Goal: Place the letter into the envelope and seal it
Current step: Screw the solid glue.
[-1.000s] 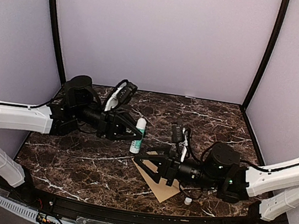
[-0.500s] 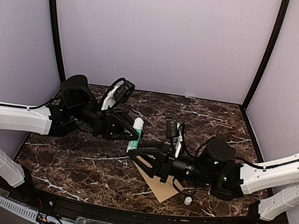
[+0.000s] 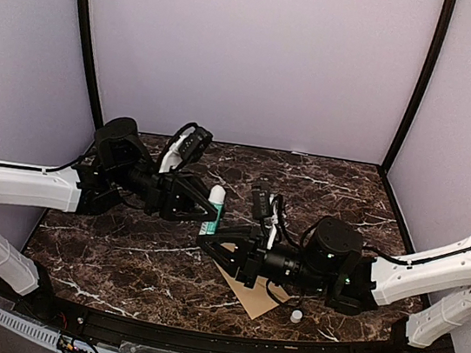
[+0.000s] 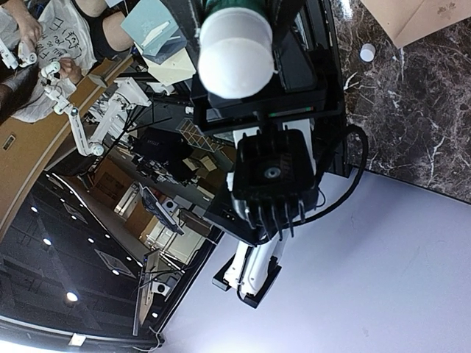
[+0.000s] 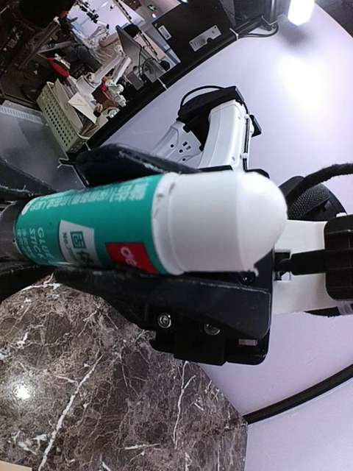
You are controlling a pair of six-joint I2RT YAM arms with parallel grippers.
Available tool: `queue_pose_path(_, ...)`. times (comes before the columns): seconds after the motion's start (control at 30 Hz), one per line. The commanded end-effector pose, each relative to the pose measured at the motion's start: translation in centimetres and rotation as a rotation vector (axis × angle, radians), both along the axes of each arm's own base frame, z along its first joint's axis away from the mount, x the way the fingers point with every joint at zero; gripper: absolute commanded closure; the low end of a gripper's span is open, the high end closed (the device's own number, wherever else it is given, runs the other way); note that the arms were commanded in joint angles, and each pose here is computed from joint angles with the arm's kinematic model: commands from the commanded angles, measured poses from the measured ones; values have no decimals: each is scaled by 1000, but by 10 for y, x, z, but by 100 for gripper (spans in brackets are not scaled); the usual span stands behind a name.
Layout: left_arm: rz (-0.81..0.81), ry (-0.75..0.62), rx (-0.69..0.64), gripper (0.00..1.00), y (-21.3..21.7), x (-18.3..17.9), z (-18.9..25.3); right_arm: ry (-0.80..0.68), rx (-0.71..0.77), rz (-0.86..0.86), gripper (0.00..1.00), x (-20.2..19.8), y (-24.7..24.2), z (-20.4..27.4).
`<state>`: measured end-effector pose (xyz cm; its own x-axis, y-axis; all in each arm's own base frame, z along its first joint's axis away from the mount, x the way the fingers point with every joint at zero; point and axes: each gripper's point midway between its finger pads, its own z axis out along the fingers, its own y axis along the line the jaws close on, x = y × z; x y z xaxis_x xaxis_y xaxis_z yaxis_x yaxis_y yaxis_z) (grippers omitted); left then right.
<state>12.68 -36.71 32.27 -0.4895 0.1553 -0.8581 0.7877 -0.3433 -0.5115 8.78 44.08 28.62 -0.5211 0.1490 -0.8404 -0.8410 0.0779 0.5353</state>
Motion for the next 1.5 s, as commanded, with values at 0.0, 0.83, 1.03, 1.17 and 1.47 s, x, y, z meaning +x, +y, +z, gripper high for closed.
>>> queue_pose_path(0.0,39,-55,-35,100,5,0,10,7,55,-44,94,5,-6,21)
queue_pose_path(0.83,570,-4,298,100,0,92,-63,84,-654,-834,100,123,-19,-57)
queue_pose_path(1.03,573,7,315,100,-1,94,-69,90,-683,-870,100,126,-13,-60)
queue_pose_path(1.17,585,-12,312,100,1,96,-65,100,-625,-809,97,119,-11,-51)
queue_pose_path(1.47,571,-66,251,100,4,88,-44,72,-447,-568,57,86,-22,-26)
